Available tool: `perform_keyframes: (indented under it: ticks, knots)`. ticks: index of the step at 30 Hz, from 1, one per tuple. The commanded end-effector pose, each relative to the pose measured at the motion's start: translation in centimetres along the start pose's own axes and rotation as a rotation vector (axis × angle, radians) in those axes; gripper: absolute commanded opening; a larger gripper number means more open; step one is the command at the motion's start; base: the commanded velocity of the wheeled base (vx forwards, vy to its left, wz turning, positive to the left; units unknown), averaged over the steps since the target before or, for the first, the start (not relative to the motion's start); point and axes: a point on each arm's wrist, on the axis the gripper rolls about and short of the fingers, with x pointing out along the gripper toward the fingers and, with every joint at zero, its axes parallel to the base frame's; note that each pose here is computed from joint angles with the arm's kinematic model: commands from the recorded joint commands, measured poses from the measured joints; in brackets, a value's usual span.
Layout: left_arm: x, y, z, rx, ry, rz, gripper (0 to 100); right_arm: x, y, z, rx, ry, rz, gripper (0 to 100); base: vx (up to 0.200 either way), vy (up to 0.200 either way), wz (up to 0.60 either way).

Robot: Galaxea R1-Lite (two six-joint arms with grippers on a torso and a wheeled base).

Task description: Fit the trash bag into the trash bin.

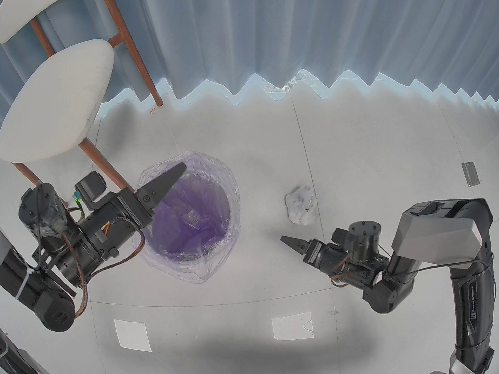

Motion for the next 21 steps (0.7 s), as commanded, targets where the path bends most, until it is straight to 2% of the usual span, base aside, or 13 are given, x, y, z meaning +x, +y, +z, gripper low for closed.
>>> perform_keyframes:
  ticks: [1, 7, 12, 18, 21]
  knots:
    - [1.5, 4.6, -6.0, -0.194, 0.203, 0.159, 100, -5.7, -0.3, -1.9, -0.020, 0.028, 0.046, 100, 0.000, 0.000, 0.00]
    - [1.5, 8.2, -9.4, -0.165, 0.313, 0.273, 100, -6.1, -0.7, -2.5, -0.008, 0.051, 0.025, 100, 0.000, 0.000, 0.00]
    - [1.3, 10.8, -11.0, -0.171, 0.353, 0.348, 100, -6.3, -1.0, -2.2, 0.023, 0.044, 0.014, 100, 0.000, 0.000, 0.00]
    - [0.7, 11.3, -12.0, -0.184, 0.394, 0.377, 100, -6.0, -1.4, -2.2, 0.025, 0.042, 0.005, 100, 0.000, 0.000, 0.00]
    - [0.0, 11.3, -12.4, -0.159, 0.427, 0.388, 100, -6.0, -1.4, -2.2, 0.025, 0.040, 0.005, 100, 0.000, 0.000, 0.00]
